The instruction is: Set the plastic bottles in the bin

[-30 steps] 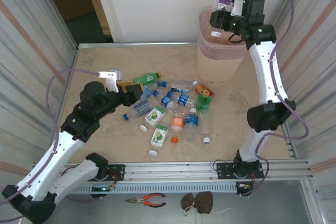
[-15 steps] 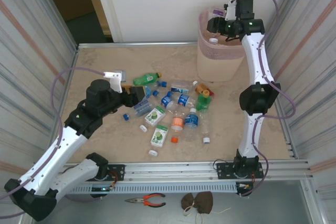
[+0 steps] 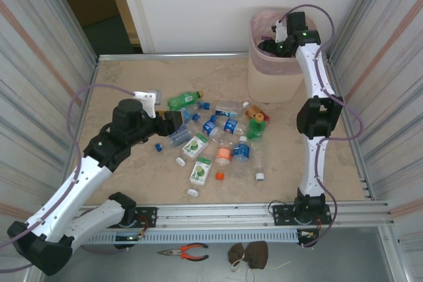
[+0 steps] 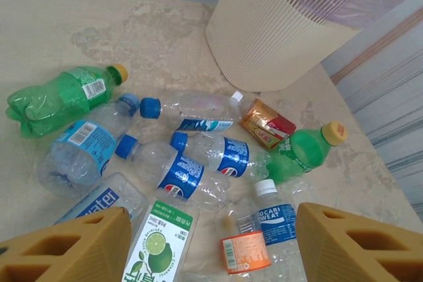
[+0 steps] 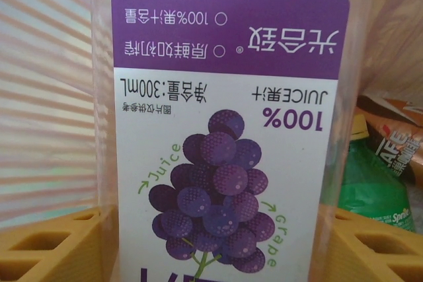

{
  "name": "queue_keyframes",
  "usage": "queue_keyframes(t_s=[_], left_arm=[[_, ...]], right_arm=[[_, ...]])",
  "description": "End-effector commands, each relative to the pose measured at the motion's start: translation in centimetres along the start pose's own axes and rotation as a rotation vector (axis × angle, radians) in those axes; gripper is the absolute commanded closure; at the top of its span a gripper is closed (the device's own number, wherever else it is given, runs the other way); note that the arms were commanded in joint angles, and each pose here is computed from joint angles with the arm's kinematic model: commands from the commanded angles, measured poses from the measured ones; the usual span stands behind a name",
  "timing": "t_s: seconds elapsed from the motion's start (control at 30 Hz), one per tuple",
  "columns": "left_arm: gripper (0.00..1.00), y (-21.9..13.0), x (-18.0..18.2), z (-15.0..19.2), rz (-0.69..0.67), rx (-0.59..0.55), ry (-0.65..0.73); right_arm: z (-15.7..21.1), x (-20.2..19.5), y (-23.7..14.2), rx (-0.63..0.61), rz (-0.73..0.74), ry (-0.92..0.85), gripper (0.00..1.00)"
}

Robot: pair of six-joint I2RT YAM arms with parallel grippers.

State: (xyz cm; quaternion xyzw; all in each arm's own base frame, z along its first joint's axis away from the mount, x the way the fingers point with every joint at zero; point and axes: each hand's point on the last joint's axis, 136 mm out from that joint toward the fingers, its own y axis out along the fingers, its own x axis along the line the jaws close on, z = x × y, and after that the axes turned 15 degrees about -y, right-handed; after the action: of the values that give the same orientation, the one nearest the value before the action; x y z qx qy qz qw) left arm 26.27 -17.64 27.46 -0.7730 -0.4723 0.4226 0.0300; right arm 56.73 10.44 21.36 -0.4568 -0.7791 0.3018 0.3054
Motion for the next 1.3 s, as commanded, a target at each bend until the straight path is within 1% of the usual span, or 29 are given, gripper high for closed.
queue_keyframes(t_s=[0.0, 0.13, 0.2, 0.37, 0.5, 0.7, 0.87, 0.97, 1.07, 1.13, 1.27], left_arm=[[0.33, 0.2, 1.1, 0.6, -0.036, 0.028, 0.007], [0.33, 0.6, 1.8, 1.1, -0.051, 0.05, 0.003], [0.32, 0.8, 2.1, 1.4, -0.064, 0.064, 0.013], [0.32, 1.5, 3.6, 2.1, -0.131, 0.113, 0.026], [0.32, 2.4, 4.3, 3.2, -0.155, 0.18, 0.049], [0.34, 3.8, 5.0, 5.2, -0.171, 0.302, 0.066], [0.34, 4.5, 6.9, 6.6, -0.243, 0.381, 0.105], [0.33, 4.7, 7.8, 6.9, -0.282, 0.434, 0.179], [0.31, 4.8, 8.4, 7.3, -0.296, 0.51, 0.303], [0.29, 4.7, 9.4, 7.1, -0.331, 0.543, 0.389], [0.26, 4.9, 10.7, 7.2, -0.323, 0.595, 0.539]], right_arm=[[0.7, 0.8, 1.0, 0.036, -0.026, -0.053, 0.28], [1.2, 0.7, 1.7, 0.051, -0.028, -0.048, 0.25], [1.2, 0.8, 1.7, 0.052, -0.027, -0.049, 0.21], [0.3, 0.9, 0.3, 0.026, 0.007, -0.063, 0.16], [-0.8, 0.9, -1.5, -0.009, 0.034, -0.071, 0.16], [-2.4, 1.0, -5.6, -0.078, 0.078, -0.064, 0.16], [-3.7, 1.3, -9.5, -0.141, 0.115, -0.058, 0.15], [-4.2, 1.6, -12.1, -0.176, 0.14, -0.065, 0.15], [-4.5, 1.6, -14.8, -0.208, 0.169, -0.064, 0.15], [-4.5, 1.4, -16.7, -0.227, 0.188, -0.059, 0.14], [-4.5, 1.7, -19.9, -0.266, 0.213, -0.058, 0.14]])
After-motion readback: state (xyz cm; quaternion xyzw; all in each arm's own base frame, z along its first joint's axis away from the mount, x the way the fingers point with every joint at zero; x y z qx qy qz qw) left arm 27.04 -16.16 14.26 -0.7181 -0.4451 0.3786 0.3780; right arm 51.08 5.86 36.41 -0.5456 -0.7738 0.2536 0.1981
